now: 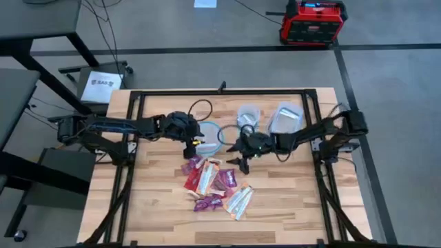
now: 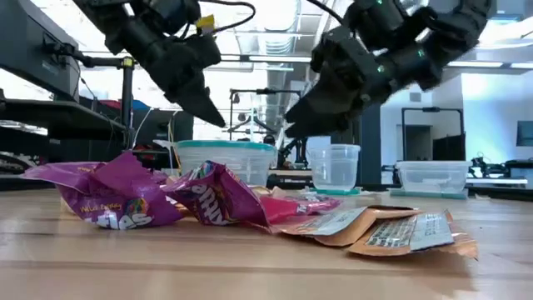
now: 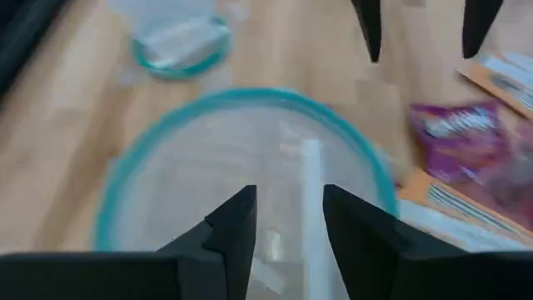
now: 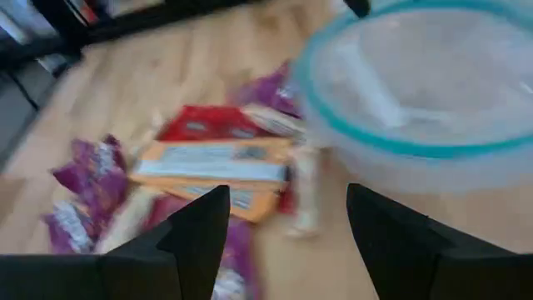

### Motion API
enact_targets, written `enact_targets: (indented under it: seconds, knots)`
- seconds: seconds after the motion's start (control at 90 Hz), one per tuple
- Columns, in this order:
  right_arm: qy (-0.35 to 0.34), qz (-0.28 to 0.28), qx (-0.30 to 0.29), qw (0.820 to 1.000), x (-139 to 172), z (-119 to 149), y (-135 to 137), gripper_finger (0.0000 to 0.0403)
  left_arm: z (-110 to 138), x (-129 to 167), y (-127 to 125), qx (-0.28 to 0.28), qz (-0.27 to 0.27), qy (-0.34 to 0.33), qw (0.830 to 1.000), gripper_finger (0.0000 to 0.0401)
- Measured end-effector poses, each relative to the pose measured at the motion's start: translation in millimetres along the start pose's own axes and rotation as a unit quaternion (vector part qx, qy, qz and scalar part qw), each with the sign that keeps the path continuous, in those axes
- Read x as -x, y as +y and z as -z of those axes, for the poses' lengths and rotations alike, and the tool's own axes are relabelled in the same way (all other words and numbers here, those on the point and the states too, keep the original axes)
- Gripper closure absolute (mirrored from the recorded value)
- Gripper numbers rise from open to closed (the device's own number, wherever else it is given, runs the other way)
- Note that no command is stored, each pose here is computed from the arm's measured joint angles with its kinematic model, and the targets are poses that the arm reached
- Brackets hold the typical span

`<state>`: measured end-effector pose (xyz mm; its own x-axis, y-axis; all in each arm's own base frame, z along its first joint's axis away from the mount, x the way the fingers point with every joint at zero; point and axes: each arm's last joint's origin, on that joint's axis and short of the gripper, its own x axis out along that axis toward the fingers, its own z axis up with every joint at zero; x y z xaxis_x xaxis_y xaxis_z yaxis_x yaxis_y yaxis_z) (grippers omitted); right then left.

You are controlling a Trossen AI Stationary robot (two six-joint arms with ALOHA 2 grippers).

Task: Sort candy
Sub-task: Open the big round transparent bin

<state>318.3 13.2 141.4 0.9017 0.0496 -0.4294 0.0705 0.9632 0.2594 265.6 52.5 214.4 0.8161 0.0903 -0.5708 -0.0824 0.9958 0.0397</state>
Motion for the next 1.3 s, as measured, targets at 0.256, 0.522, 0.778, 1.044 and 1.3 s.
enact_targets:
  seconds: [0.256,0.522,0.778,1.044,1.3]
  knots:
    - [-0.053,0.028,-0.035,0.998,-40.0,27.2,-2.7,0.0175,15.0,-33.3,1.3,-0.02,0.016,0.024,0.999,0.0274]
    - [-0.093,0.041,-0.039,0.994,-62.2,25.9,-8.3,0.0175,22.6,-52.2,-6.9,-0.001,0.022,0.03,0.999,0.0274]
    - [-0.146,-0.077,-0.05,0.985,-55.5,16.1,-5.0,0.0175,25.2,-54.3,-9.0,-0.002,0.029,0.039,0.999,0.0274]
    - [-0.06,-0.071,-0.043,0.995,-48.8,29.6,-7.0,0.0182,27.1,-59.0,-7.7,-0.002,0.029,0.038,0.999,0.0274]
    - [-0.013,-0.058,0.057,0.997,-9.5,-18.3,16.5,0.0188,4.9,-44.2,-6.5,-0.004,0.024,0.0,1.0,0.0274]
